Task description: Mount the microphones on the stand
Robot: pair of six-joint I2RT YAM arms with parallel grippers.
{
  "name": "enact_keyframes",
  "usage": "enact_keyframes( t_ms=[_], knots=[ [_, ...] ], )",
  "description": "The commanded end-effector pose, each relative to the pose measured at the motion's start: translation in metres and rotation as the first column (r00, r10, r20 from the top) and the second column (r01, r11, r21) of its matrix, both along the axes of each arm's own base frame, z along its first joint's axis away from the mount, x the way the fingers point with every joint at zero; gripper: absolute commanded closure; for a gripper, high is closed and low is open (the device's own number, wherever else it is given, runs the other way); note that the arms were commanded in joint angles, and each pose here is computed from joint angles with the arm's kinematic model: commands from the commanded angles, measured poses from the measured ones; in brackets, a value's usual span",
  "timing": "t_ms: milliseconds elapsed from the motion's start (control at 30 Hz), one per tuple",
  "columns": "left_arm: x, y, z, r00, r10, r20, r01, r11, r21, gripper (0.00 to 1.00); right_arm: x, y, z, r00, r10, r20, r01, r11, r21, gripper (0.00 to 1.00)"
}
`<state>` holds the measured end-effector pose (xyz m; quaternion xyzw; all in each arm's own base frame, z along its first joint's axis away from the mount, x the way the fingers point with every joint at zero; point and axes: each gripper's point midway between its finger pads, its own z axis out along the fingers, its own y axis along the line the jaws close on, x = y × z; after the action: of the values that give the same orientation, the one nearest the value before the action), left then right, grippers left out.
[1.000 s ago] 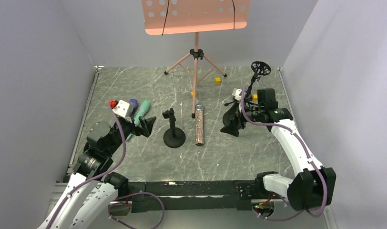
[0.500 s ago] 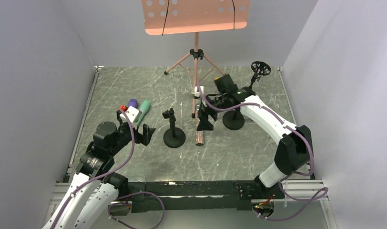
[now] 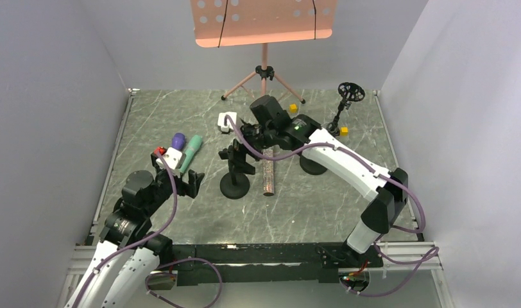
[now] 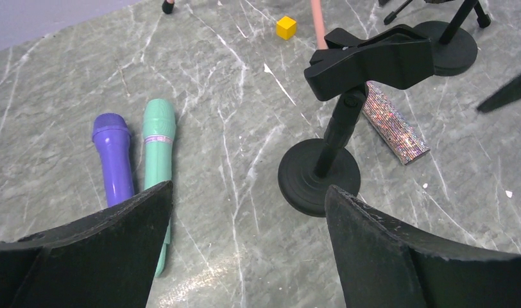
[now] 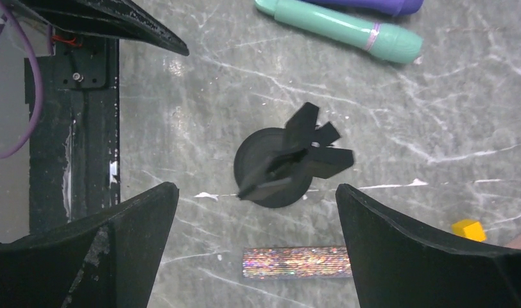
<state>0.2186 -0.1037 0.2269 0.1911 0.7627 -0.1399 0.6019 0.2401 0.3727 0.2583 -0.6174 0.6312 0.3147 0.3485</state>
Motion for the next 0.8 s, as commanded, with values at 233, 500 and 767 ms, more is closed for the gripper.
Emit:
enact_keyframes(
  t_ms=[233,500,767],
  knots=[
    [0.003,0.014,0.020,0.993,0.070,0.097,-0.068,0.997,-0.019,0.08,0.047,0.016,-0.011,0.827,-0.561,0.044,0.559,0.828,0.039,0.01],
    [0.002,0.011,0.021,0.994,0.049,0.101,-0.047,0.999,-0.017,0.08,0.042,0.021,-0.011,0.822,-0.569,0.035,0.567,0.822,0.050,0.21],
    [0.001,0.008,0.022,0.993,0.031,0.110,-0.029,0.999,-0.019,0.08,0.023,0.021,-0.022,0.871,-0.491,0.003,0.491,0.871,-0.001,0.53]
  ],
)
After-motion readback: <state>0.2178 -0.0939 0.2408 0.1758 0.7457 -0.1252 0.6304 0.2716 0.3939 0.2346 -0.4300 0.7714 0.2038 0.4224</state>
